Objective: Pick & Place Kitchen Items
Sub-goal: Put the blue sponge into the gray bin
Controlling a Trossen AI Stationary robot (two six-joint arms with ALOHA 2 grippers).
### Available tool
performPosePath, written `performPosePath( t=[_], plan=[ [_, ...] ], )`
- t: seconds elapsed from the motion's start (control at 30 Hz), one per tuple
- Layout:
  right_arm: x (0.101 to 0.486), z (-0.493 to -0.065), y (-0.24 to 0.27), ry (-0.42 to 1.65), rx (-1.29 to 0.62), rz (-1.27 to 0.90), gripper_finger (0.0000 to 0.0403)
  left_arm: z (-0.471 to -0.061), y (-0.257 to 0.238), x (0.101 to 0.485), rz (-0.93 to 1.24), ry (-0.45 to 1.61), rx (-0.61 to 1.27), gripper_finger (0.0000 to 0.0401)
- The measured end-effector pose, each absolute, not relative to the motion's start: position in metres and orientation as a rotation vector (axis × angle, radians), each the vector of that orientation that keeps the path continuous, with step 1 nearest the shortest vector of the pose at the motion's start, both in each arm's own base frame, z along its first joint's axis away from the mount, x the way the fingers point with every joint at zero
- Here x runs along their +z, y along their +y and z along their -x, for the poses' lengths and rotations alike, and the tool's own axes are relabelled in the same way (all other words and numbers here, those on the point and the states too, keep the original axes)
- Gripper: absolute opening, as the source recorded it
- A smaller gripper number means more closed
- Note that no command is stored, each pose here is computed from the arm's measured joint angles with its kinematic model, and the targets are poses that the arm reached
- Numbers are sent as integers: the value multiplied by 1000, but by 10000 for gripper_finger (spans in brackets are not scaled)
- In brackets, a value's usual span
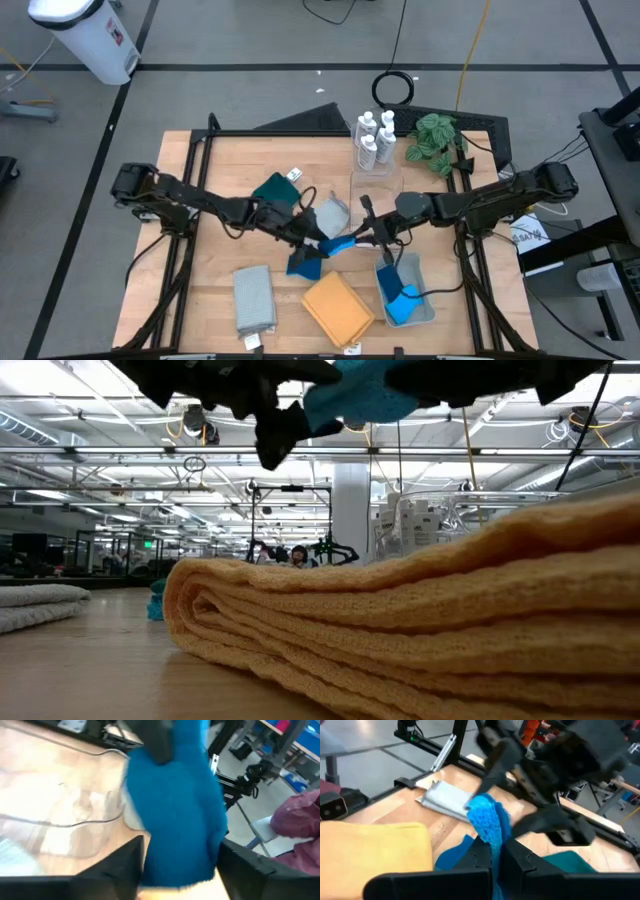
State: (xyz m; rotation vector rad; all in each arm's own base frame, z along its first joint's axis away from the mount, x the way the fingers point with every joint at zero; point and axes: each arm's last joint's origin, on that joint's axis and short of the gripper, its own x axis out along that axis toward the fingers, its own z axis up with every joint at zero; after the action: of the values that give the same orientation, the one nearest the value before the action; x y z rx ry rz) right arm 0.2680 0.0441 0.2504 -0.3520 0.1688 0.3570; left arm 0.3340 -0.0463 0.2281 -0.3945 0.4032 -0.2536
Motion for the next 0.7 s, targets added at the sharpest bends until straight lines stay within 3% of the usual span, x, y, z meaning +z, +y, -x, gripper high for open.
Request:
performPosePath(
  t=[0.3,0.7],
  plan=[
    [271,-243,43,190,261,331,1,-302,-40,258,332,425,15,318],
    [288,-220,43,176,175,296,1,-266,-56,275,116,455,226,335]
  ],
)
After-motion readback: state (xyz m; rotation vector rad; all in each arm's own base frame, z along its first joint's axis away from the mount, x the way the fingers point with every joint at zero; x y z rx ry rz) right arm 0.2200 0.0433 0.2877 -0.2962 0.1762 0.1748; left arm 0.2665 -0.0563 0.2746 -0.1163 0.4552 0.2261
